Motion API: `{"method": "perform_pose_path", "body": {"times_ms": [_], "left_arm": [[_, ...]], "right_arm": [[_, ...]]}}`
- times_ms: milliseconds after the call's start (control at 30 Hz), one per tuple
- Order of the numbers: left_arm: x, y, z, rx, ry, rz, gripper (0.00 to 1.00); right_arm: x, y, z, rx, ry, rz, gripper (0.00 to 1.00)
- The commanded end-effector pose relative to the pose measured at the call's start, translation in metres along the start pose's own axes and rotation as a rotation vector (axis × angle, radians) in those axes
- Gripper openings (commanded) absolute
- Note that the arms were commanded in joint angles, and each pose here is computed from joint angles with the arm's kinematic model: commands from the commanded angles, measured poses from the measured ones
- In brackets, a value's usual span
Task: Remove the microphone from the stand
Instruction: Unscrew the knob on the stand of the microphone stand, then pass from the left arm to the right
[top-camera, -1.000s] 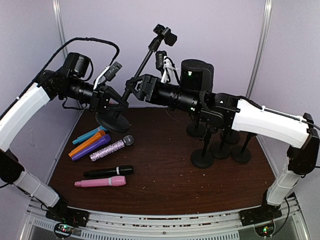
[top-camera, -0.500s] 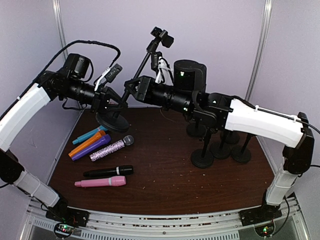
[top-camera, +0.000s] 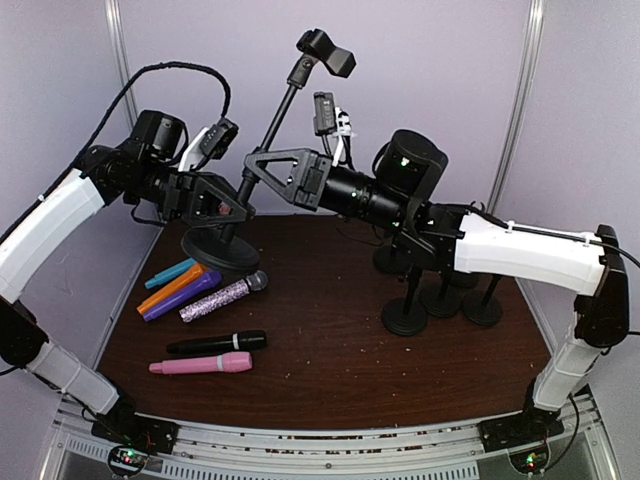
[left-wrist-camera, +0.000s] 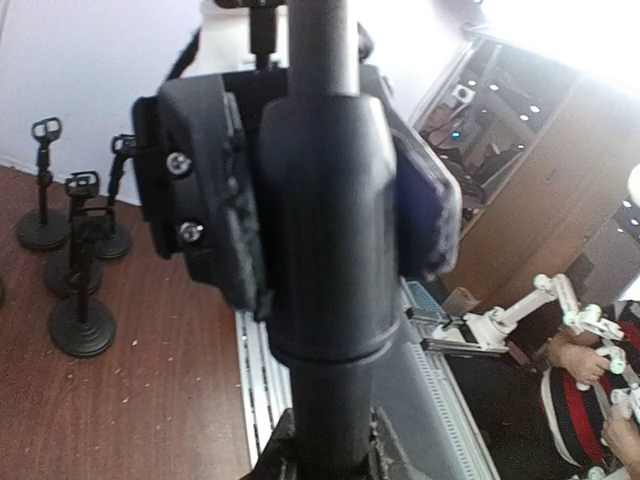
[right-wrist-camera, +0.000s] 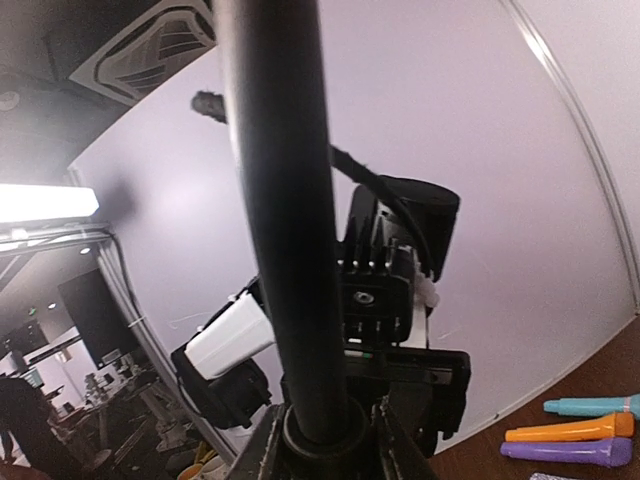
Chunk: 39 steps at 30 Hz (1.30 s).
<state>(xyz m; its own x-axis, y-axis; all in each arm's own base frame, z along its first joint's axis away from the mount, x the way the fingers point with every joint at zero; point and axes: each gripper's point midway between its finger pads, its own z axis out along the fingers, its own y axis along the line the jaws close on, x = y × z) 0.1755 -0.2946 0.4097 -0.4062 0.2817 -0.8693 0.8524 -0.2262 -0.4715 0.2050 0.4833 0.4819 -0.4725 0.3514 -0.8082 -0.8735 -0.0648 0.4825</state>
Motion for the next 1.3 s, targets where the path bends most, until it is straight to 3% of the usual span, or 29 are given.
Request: {"method": "perform_pose_path", "body": {"times_ms": [0,267,433,500,633,700,767,867,1100,1267], "left_arm": [[-0.010,-0.028,0.000,0.161,-0.035,0.073,0.00],[-0.009,-0.040,-0.001,0.240,-0.040,0.066,0.00],[-0.010,-0.041,-0.001,0.244,-0.042,0.071,0.00],[-0.011,-0.040,-0.001,0.235,-0.041,0.079,0.00],[-0.018,-0.032,-0.001,0.150,-0.040,0.112,0.00],[-0.022,-0.023,-0.002,0.083,-0.041,0.129,0.00],[-0.026,-0.010,-0.005,-0.007,-0.042,0.150,0.00],[-0.032,0.009,-0.012,-0.125,-0.044,0.168,0.00],[-0.032,0.029,-0.017,-0.263,-0.027,0.195,0.00],[-0.027,0.031,-0.018,-0.272,-0.014,0.204,0.00]], "right_arm": [[-0.039,0.102,-0.018,-0.440,-0.067,-0.054,0.00],[-0.036,0.132,-0.032,-0.695,-0.010,0.026,0.01],[-0.038,0.136,-0.039,-0.765,0.001,0.062,0.17],[-0.032,0.127,-0.032,-0.700,0.025,0.053,0.29],[-0.018,0.070,-0.014,-0.351,0.033,-0.016,0.80],[-0.013,0.030,-0.012,-0.109,0.045,-0.046,0.90],[-0.004,-0.011,-0.018,0.117,0.081,-0.039,0.91],[-0.003,-0.043,-0.029,0.309,0.066,-0.028,0.83],[-0.004,-0.046,-0.022,0.443,0.065,-0.077,0.69],[-0.008,-0.036,-0.010,0.411,0.040,-0.088,0.63]]}}
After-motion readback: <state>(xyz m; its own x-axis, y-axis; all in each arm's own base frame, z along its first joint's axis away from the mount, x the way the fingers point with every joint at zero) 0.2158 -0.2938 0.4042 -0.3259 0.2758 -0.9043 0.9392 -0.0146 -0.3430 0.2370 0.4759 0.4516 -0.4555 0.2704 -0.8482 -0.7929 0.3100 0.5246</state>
